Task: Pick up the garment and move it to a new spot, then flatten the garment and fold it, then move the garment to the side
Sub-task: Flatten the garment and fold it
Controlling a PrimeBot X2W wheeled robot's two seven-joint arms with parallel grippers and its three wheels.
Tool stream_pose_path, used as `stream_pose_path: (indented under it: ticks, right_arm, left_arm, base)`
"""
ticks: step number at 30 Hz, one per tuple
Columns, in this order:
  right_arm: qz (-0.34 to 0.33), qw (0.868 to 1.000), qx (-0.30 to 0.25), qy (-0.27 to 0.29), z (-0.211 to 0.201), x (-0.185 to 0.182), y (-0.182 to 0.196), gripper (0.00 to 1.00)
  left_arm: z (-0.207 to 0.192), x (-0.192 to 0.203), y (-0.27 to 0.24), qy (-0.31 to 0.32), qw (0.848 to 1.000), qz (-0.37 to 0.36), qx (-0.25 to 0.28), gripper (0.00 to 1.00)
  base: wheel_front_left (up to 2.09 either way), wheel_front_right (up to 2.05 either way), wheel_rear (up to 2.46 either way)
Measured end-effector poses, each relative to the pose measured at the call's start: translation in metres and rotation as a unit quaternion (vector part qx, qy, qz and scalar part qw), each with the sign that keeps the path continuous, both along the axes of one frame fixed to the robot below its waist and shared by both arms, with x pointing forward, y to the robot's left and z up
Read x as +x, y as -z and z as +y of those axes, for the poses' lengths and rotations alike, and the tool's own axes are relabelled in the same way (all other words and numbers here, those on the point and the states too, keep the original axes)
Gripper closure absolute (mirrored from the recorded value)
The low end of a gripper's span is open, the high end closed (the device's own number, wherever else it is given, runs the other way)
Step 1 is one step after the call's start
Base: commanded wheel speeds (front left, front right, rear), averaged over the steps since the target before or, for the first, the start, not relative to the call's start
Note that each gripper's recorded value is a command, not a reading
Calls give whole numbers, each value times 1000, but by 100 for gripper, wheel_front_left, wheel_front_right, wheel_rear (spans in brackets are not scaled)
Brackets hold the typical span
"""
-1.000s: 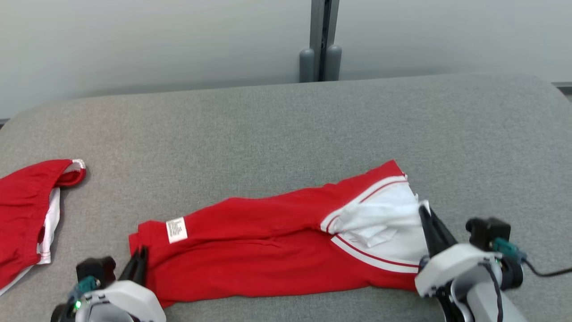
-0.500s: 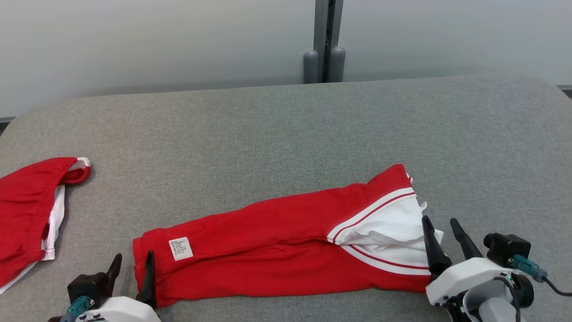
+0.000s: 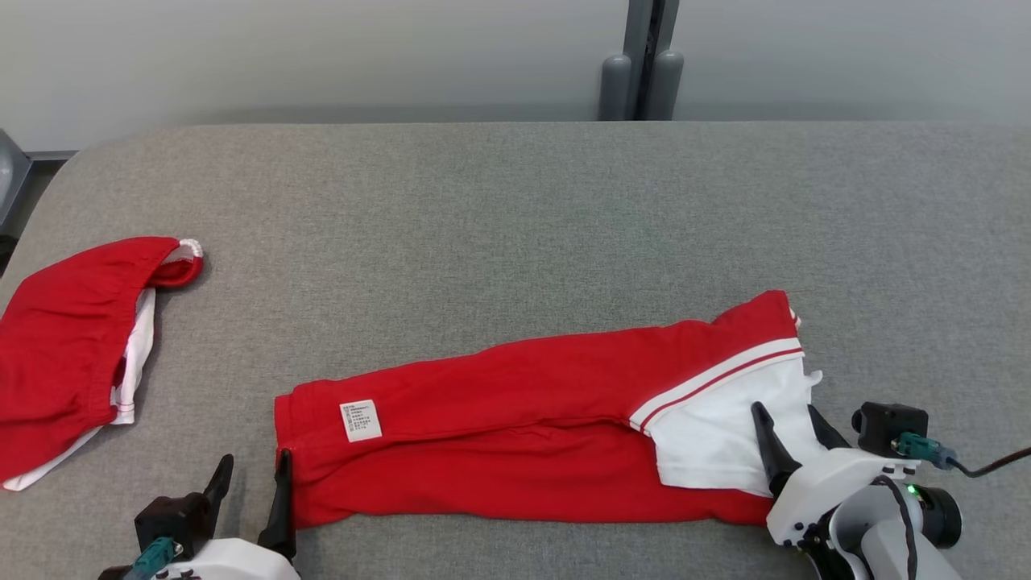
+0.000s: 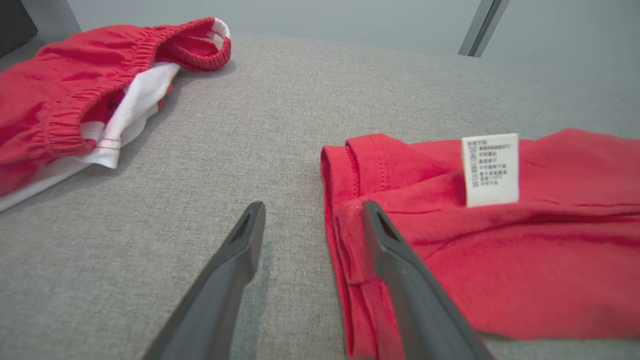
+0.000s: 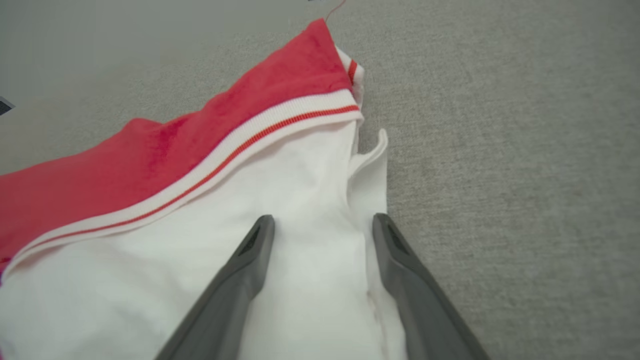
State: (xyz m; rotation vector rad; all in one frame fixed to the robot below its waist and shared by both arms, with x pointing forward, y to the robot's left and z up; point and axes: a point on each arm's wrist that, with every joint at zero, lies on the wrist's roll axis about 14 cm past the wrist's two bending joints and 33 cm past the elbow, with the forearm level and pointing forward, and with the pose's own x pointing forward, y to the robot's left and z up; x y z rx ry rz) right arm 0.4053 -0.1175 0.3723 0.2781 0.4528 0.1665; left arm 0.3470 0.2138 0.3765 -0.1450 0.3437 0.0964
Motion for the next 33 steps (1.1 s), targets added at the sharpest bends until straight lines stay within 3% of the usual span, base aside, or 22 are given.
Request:
stream_pose_path:
  ticks: [1, 2, 3, 4, 11, 17, 20, 25, 33]
  right_arm:
    - [12, 1000, 0, -6, 3, 0, 4, 0]
    - [18, 1000, 0, -10, 5, -1, 7, 10]
    - [21, 1000, 2, -13, 7, -1, 8, 83]
    - [27, 999, 6, -15, 9, -1, 10, 100]
    - [13, 1000, 25, 5, 9, 3, 8, 100]
    - [-27, 997, 5, 74, -37, 15, -7, 100]
    - [-56, 995, 0, 80, -43, 21, -22, 100]
    - [-111, 993, 5, 28, -13, 24, -54, 100]
    - [-105, 982, 96, -125, 100, -10, -74, 100]
  left_arm:
    - [1, -1, 0, -2, 1000, 0, 0, 0]
    - [2, -1, 0, -4, 1000, 0, 0, 0]
    - [3, -1, -1, -5, 1000, -1, 1, 0]
    - [3, -1, -1, -7, 1000, -2, 1, 0]
    - [1, 1, -3, -4, 1000, -6, -3, 0]
    - [-8, 5, -6, 8, 1000, -12, -7, 0]
    - [-10, 7, -7, 10, 1000, -14, -9, 0]
    - [-23, 8, -11, 26, 999, -21, -16, 0]
    - [-30, 4, -19, 36, 999, -33, -21, 0]
  base:
    - [0, 0, 0]
    - [0, 0, 0]
    - [0, 0, 0]
    - [0, 0, 0]
    - [0, 0, 0]
    - [0, 0, 0]
    - [0, 0, 0]
    - [0, 0, 0]
    - [0, 0, 0]
